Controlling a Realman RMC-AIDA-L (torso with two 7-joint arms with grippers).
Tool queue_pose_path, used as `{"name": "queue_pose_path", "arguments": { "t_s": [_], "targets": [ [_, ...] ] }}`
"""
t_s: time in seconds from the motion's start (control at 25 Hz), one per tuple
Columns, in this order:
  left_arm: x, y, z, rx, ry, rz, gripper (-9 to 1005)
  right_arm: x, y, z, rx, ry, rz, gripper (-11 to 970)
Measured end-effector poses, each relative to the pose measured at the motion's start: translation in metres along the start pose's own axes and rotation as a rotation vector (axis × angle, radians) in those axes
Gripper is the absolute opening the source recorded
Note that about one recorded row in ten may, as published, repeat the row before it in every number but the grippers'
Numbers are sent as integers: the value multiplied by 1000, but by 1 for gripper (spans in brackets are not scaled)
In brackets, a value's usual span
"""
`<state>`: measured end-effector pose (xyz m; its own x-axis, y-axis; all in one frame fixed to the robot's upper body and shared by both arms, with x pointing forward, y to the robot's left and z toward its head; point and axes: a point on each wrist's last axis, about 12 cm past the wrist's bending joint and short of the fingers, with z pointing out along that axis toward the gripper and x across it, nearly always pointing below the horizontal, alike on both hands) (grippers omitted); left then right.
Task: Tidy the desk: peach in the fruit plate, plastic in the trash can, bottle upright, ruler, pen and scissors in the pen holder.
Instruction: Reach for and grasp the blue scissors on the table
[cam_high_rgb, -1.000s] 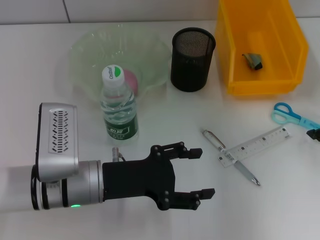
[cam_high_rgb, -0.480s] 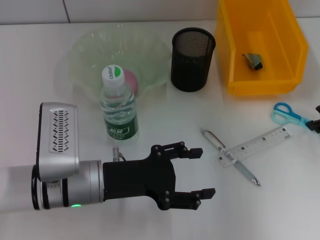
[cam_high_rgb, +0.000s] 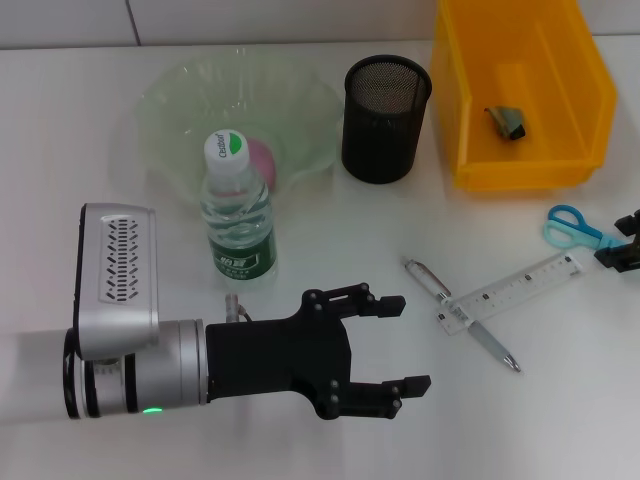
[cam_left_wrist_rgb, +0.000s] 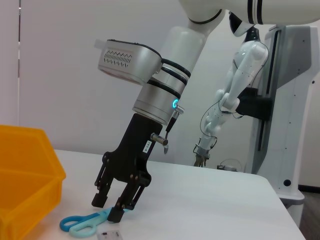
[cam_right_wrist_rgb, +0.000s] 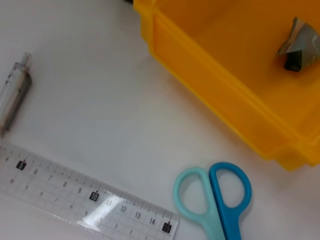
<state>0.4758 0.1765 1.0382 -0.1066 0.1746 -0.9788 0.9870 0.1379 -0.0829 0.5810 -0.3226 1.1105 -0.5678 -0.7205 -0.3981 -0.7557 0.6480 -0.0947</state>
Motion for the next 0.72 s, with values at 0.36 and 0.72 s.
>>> {"name": "queue_pose_path", "arguments": {
  "t_s": [0.36, 0.72],
  "targets": [
    [0, 0, 0, 3, 1, -1, 816, -2, -1, 2, 2, -3, 12, 440],
    [0, 0, 0, 0, 0, -7, 816, -3, 0, 6, -16, 2, 15, 323]
  ]
}}
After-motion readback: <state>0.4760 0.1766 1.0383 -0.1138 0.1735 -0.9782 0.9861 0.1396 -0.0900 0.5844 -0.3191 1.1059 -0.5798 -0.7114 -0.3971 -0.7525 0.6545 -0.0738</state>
